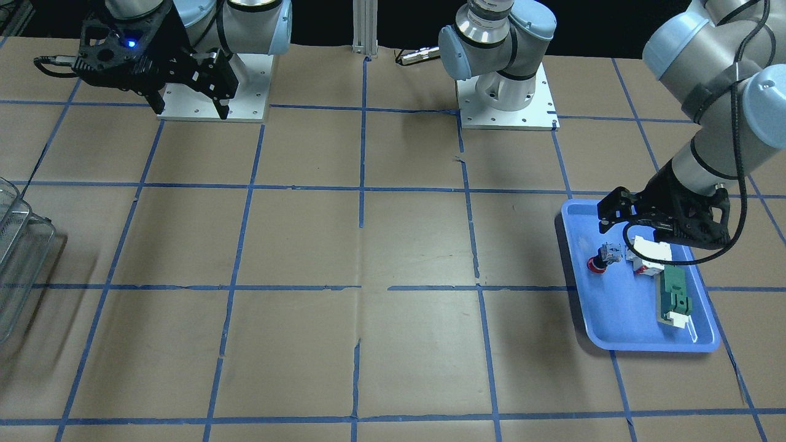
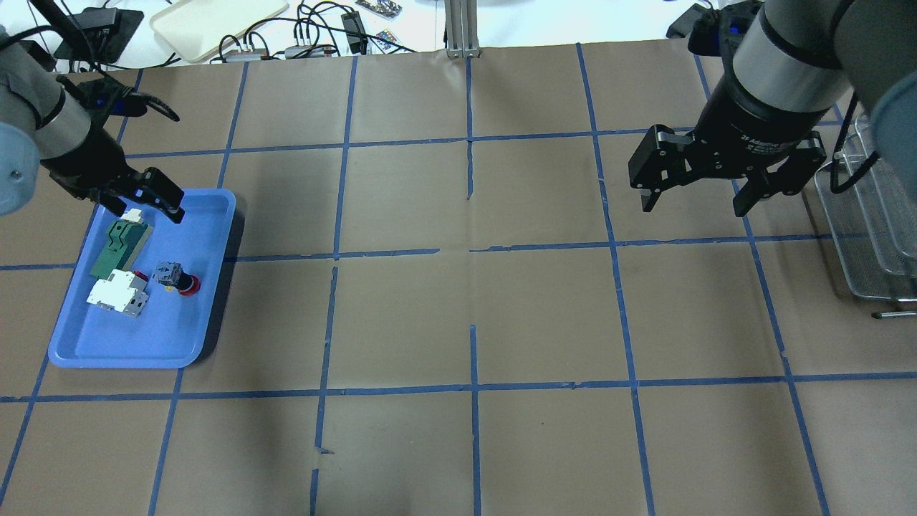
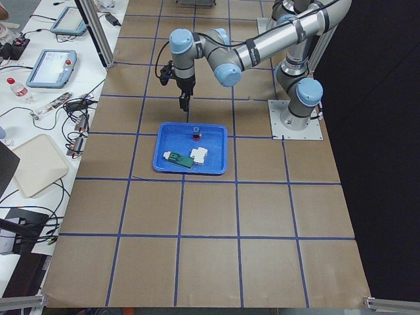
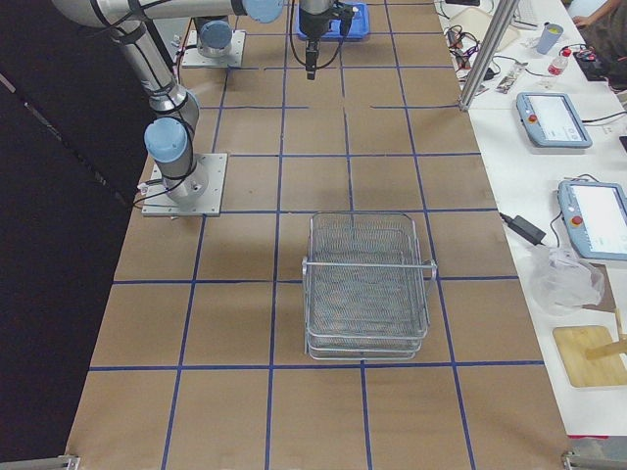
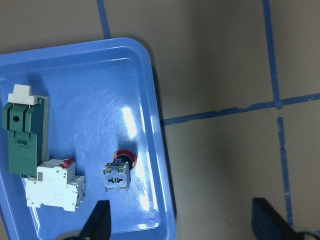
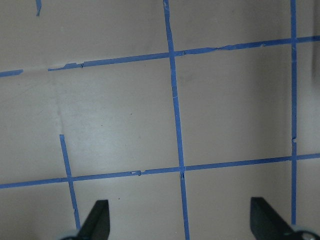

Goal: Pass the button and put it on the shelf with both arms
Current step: 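Lower the left gripper onto the red push button and close it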

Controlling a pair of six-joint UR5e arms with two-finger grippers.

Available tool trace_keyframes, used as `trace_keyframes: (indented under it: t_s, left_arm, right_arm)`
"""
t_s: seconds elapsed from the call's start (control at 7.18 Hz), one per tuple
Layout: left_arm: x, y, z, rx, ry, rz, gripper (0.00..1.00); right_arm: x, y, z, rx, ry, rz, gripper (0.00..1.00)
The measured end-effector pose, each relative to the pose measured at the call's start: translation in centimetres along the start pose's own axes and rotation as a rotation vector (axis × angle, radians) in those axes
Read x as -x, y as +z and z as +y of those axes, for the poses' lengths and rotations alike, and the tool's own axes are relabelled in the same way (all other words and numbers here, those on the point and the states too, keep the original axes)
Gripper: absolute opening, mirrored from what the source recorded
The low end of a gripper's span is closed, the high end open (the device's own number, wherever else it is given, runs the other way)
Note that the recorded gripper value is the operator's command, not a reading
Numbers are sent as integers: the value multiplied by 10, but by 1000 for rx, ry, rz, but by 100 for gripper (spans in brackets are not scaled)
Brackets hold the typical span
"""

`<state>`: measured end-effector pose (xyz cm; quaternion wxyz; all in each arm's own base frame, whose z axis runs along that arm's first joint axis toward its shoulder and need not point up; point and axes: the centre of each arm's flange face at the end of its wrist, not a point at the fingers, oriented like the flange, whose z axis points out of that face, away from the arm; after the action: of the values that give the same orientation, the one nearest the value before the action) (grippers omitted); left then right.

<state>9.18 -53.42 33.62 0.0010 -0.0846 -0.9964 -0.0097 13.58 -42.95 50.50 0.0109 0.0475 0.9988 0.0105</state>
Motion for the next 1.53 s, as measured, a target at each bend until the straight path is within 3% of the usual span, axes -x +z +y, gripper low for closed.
trace_keyframes:
  t_s: [0.28,0.7,0.98,1.39,1.53]
  left_arm:
    - [31,52,18,-3,-27,7,100]
    - [30,98,31,50,-79,50,100]
    - [30,110,30,69,-82,62,90]
    - [31,110,26,61,-66,57,91]
    - [31,109,24,47,-55,49,87]
  right_arm:
    - [0,0,0,3,-1,1,100]
    - [-1,1,0,7,8,1,100]
    - [-1,5,1,15,10,1,100]
    - [-2,12,2,30,6,3,100]
    - [-2,14,1,29,7,-2,100]
